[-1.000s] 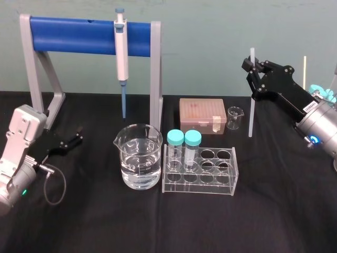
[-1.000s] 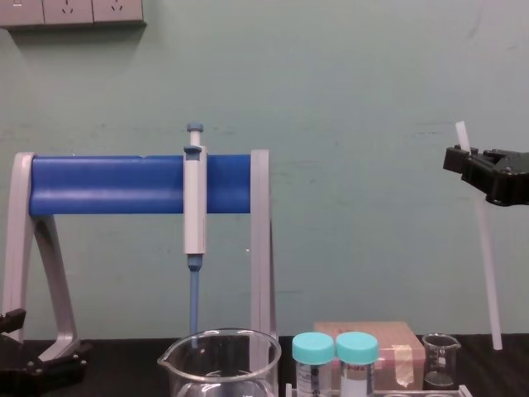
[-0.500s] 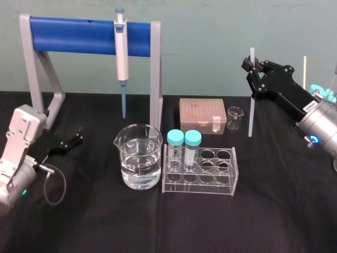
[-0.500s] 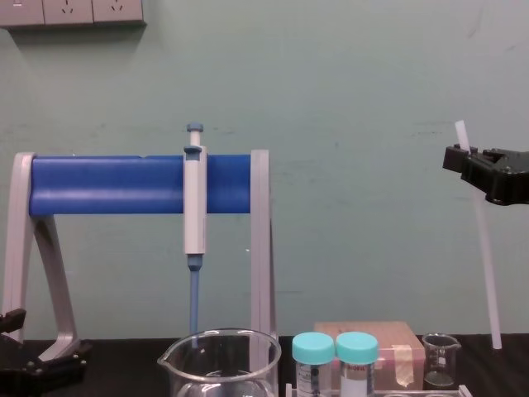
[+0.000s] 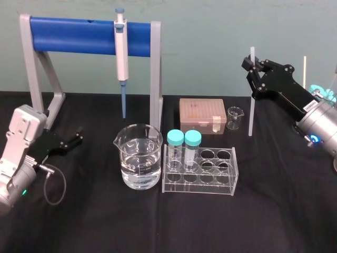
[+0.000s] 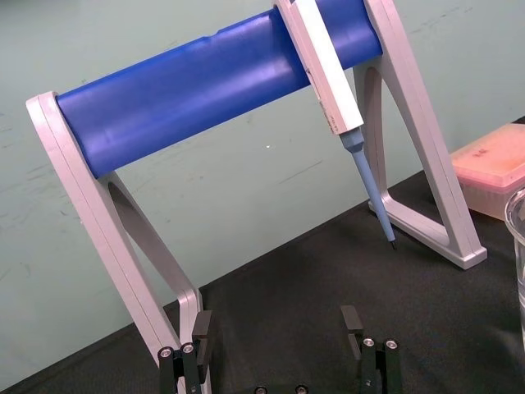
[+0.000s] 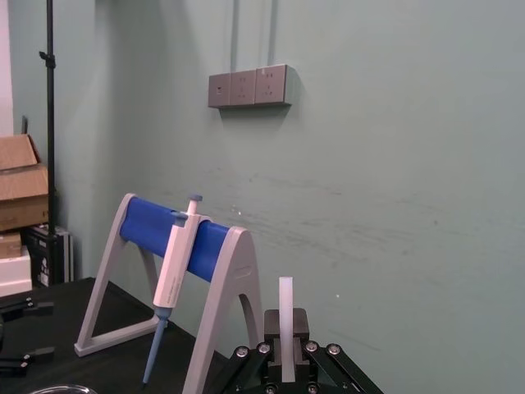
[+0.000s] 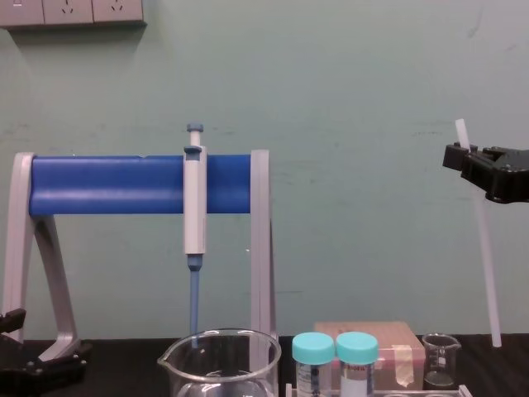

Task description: Pick up the stirring rod with one hand, then place it down.

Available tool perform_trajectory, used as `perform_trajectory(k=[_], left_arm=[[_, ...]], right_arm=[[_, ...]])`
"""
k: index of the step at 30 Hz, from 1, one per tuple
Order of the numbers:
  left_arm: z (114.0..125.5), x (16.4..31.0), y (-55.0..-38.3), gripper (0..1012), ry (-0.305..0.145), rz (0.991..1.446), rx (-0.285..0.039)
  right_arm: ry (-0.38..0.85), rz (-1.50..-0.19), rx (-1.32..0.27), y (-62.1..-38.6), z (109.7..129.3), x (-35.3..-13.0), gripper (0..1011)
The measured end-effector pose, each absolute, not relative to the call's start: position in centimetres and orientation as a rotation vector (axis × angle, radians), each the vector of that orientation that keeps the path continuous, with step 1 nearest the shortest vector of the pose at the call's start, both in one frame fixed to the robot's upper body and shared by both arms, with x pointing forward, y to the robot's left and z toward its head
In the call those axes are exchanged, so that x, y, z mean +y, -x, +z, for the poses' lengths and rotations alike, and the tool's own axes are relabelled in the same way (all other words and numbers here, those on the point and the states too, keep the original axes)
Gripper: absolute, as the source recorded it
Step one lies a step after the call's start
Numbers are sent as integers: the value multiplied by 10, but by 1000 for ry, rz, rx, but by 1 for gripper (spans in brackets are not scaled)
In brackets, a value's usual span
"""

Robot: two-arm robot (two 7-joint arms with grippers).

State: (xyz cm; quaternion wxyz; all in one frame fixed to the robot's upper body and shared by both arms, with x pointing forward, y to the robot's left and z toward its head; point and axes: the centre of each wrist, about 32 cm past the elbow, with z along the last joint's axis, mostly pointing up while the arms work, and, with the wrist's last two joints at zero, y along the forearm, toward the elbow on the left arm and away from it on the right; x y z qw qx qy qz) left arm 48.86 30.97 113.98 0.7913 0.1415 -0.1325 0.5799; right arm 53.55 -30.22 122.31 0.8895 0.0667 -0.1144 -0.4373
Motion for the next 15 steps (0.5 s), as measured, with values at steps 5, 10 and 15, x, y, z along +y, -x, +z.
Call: perform_trajectory(k=[5,10,15], left_arm=[[1140,310,-489,1001,-305,1248,-285],[1140,310,-489,1000,-305,1248,-285],[1140,310,-489,1000,-304,1248,-285]], right_arm=[[-138,-908,-238,-535,1223,-302,79],[-138,-907,-238,-535,1223,-302,79],[-138,-905,-238,-534,1223,-301,79]])
